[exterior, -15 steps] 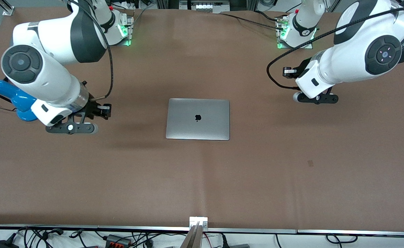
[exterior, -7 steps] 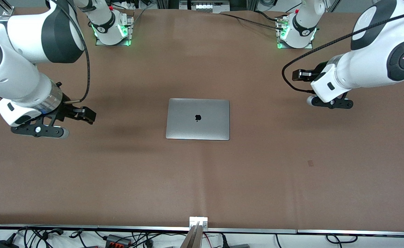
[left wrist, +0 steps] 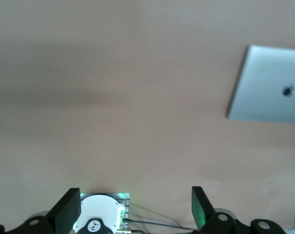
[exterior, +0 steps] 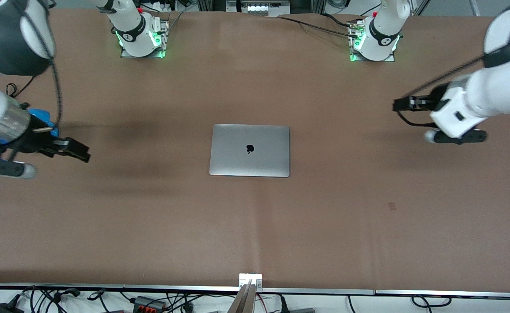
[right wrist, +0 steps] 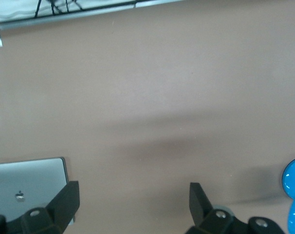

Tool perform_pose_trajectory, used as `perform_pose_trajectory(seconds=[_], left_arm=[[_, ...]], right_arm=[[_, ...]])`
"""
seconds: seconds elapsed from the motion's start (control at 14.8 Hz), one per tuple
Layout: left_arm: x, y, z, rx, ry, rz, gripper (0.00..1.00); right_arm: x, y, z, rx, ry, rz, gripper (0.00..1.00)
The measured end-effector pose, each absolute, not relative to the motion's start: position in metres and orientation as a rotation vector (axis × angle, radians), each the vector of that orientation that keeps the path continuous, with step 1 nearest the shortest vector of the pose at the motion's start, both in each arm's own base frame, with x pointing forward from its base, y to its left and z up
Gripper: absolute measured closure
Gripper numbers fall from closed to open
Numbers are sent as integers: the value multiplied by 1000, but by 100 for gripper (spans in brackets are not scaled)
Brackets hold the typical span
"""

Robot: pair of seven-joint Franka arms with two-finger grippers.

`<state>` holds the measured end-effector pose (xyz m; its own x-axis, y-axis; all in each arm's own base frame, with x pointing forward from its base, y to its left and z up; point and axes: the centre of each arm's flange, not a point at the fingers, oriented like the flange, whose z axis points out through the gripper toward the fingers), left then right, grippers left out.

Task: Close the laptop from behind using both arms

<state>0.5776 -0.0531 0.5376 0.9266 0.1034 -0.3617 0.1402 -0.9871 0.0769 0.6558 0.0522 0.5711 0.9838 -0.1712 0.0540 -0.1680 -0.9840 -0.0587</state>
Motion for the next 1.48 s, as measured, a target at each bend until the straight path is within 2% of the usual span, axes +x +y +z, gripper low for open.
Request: perform_pose_trajectory(seconds=[0.13,0.34,0.81,1.15,1.48], left_arm=[[581,-23,540,2987,255,-517,0],[572,-29,554,3009,249,-415,0],[572,-32,561,3174,213,-154,0],[572,-39,560,3176,177,-143,0],[568,-46,561,3179,139,-168,0]], right_arm=[[656,15,577,-3063,310,-106,0],[654,-26,581,-3097,254,-125,0],[641,-33,586,-3134,135,-91,0],[603,-36,574,-3161,122,-57,0],[574,-33,588,-3163,114,-60,0]])
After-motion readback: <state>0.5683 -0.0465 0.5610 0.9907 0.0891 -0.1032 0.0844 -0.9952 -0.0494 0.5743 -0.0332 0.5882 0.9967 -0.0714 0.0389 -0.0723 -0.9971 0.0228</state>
